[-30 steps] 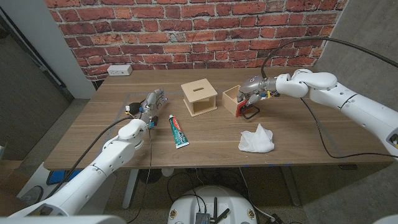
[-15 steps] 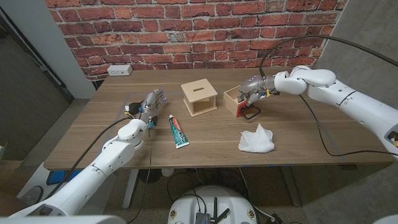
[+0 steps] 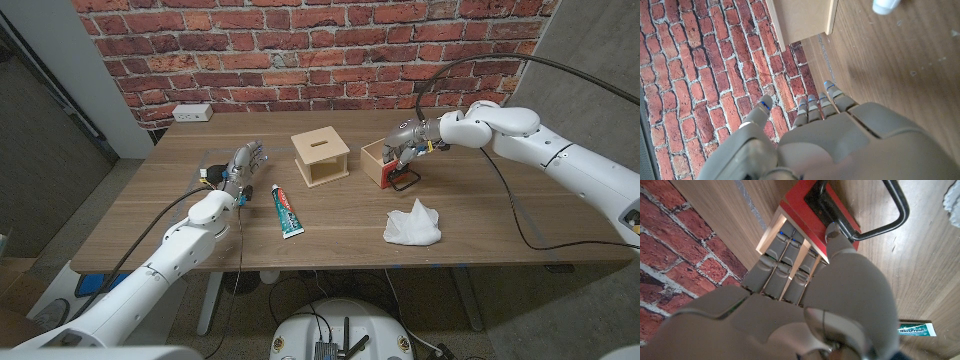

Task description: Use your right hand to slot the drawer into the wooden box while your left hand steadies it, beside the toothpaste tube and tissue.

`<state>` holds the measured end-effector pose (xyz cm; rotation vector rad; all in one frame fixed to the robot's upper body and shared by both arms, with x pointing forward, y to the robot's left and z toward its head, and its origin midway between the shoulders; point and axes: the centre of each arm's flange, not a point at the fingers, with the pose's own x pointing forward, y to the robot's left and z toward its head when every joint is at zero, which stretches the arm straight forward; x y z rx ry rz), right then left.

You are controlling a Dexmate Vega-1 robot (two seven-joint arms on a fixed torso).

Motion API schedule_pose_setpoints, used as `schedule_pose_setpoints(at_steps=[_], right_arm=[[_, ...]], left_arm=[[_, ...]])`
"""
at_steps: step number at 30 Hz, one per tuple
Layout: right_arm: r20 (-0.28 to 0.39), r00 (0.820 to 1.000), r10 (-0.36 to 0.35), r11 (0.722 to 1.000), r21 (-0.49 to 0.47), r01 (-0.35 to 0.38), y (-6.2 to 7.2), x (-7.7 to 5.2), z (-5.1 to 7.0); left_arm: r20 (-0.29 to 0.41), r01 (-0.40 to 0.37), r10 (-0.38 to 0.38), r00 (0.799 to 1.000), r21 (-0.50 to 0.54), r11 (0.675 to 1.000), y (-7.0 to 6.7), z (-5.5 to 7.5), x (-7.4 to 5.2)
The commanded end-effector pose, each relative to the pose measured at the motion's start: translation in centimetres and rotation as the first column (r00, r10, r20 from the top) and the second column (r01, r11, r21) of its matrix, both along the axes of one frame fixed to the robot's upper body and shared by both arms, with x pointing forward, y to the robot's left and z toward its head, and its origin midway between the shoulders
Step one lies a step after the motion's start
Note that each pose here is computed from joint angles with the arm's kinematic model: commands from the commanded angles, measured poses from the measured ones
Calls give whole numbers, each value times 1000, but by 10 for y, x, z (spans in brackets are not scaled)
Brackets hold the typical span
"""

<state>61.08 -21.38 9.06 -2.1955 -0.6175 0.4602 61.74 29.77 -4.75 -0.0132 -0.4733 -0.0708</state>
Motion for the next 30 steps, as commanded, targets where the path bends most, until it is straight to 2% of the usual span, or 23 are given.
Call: schedule_pose_setpoints(at_steps=[1,19,30], right_arm=[[-7,1000,-11,1000,18,11,-1,-6,5],[0,1000,-19,999,29,19,-2,-13,10],[4,1000,-31,999,32,31,-4,-18,16]], left_arm=[[22,-8,8,1000,21,1000,2,7,-6],[85,-46,34,996,137,989,2,38,-21],[139,-113,75,987,289,951,-1,62,-33]])
